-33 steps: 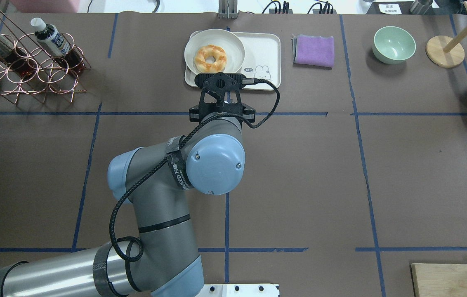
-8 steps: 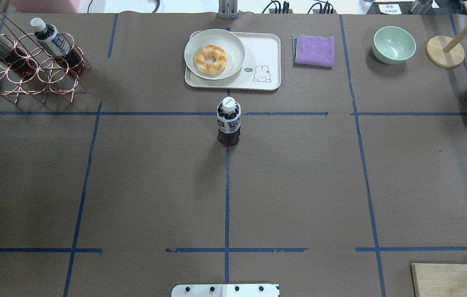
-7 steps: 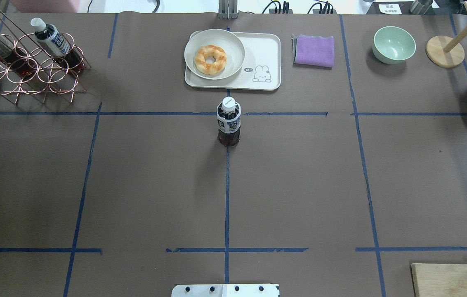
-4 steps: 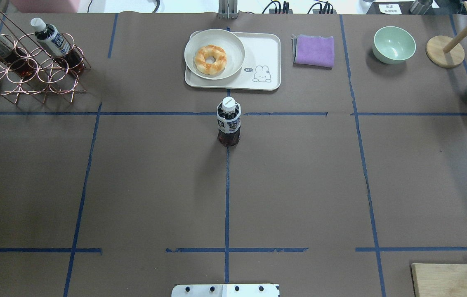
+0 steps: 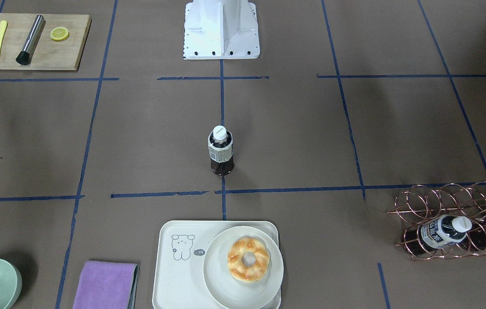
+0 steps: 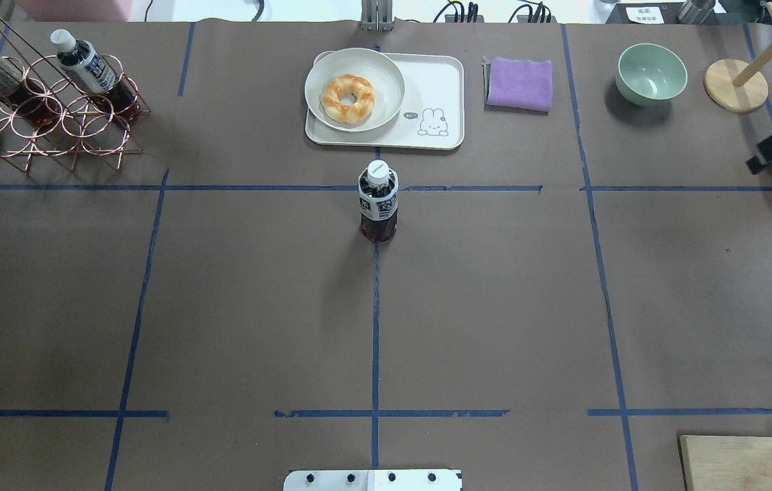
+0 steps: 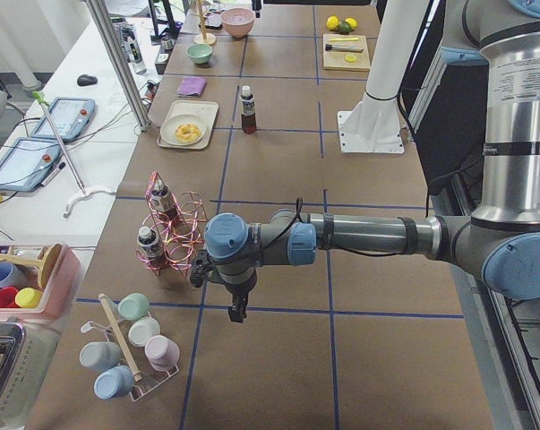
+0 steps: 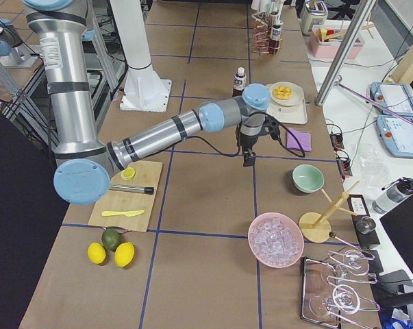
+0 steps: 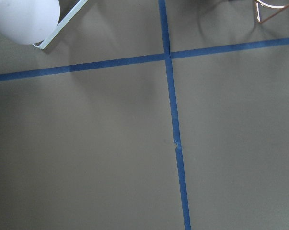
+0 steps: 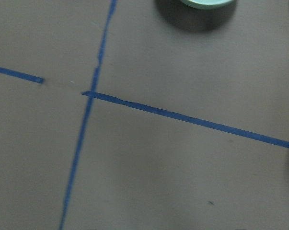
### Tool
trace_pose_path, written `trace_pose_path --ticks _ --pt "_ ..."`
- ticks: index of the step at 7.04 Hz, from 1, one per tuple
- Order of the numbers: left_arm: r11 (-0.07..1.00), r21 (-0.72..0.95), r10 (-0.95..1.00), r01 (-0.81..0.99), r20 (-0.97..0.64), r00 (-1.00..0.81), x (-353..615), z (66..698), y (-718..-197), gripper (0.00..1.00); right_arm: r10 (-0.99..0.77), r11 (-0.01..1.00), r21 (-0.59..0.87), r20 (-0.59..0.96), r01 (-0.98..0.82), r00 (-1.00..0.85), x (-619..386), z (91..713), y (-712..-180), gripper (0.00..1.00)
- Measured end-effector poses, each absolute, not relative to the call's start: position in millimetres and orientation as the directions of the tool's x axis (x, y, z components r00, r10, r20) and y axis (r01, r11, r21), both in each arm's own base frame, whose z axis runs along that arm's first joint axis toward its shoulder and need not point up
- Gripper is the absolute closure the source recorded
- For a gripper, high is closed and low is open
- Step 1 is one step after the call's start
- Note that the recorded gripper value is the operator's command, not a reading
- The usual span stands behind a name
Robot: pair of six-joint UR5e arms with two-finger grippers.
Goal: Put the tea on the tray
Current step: 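Reach the right gripper to the standing tea bottle and grasp it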
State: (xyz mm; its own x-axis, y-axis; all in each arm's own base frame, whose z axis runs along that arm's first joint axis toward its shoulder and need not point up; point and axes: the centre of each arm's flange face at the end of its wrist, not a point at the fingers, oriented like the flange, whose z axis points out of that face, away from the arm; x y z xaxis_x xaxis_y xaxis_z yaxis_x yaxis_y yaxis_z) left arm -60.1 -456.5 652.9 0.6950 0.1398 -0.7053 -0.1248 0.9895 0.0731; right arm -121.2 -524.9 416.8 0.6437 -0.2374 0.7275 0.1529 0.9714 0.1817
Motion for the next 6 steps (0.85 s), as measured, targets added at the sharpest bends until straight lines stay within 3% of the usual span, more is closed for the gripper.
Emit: trace_pose_path --ticks 6 --pt "0.990 0.067 0.135 -0.124 -0.701 0.700 -60.0 654.1 -450.5 0.00 -0.025 0.996 0.069 0.792 -0.049 0.611 -371.7 173.6 -502.1 0.00"
